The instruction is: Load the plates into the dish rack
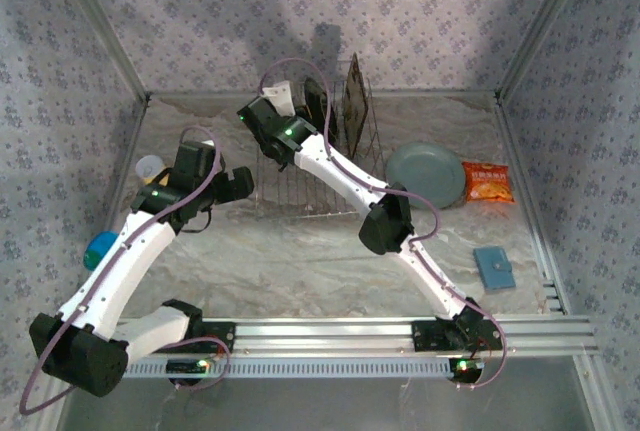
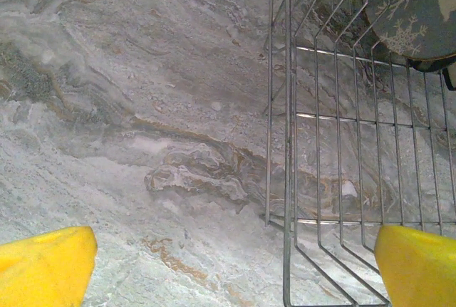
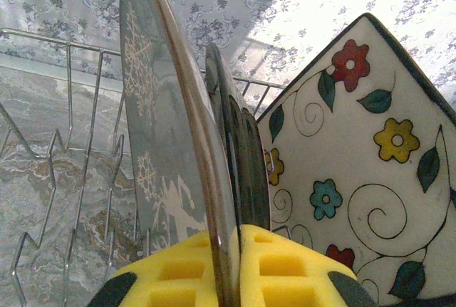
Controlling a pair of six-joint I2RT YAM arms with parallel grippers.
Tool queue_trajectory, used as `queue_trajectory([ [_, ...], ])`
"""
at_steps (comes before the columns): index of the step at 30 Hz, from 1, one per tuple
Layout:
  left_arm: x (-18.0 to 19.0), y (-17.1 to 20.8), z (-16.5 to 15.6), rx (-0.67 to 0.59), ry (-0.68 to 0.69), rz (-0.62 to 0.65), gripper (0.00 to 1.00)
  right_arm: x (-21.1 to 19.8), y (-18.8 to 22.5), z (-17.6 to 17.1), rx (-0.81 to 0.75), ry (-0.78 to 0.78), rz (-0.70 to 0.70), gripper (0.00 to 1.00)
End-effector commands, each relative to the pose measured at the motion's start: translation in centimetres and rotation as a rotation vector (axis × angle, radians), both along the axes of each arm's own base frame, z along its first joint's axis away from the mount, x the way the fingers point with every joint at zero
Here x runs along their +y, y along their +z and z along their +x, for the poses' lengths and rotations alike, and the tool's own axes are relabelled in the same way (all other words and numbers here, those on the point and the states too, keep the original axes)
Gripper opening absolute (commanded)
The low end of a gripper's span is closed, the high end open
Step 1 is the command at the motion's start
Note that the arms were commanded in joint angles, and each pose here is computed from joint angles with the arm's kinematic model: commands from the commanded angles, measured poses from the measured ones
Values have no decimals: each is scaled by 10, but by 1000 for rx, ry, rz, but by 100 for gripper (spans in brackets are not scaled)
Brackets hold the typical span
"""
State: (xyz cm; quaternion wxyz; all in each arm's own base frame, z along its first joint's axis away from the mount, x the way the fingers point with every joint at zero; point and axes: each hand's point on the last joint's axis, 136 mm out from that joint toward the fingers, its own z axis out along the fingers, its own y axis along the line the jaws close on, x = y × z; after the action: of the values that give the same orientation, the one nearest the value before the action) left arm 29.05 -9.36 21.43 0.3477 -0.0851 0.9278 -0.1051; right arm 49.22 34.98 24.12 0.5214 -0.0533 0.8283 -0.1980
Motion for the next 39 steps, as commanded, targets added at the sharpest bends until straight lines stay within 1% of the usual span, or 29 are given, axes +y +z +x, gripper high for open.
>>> queue_trajectory([
  [1, 1, 4, 1, 4, -15, 9, 99, -37, 73, -3, -197, -161, 83, 0],
  [7, -1, 3, 2, 7, -22, 2, 99, -48, 86, -8, -226, -198, 78, 0],
  [16, -2, 7, 3, 3, -39, -1, 99, -58, 91, -13, -246, -238, 110, 0],
  [25, -4, 8, 5, 8, -55, -3, 99, -64, 115, -19, -292, -253, 128, 0],
  [28, -4, 7, 5, 9, -57, -6, 99, -62, 113, -16, -290, -247, 117, 0],
  [31, -3, 6, 5, 9, -56, -10, 99, -59, 103, -9, -275, -239, 98, 0],
  [39, 3, -1, 2, 20, -44, -21, 99, -45, 82, -1, -245, -204, 123, 0],
])
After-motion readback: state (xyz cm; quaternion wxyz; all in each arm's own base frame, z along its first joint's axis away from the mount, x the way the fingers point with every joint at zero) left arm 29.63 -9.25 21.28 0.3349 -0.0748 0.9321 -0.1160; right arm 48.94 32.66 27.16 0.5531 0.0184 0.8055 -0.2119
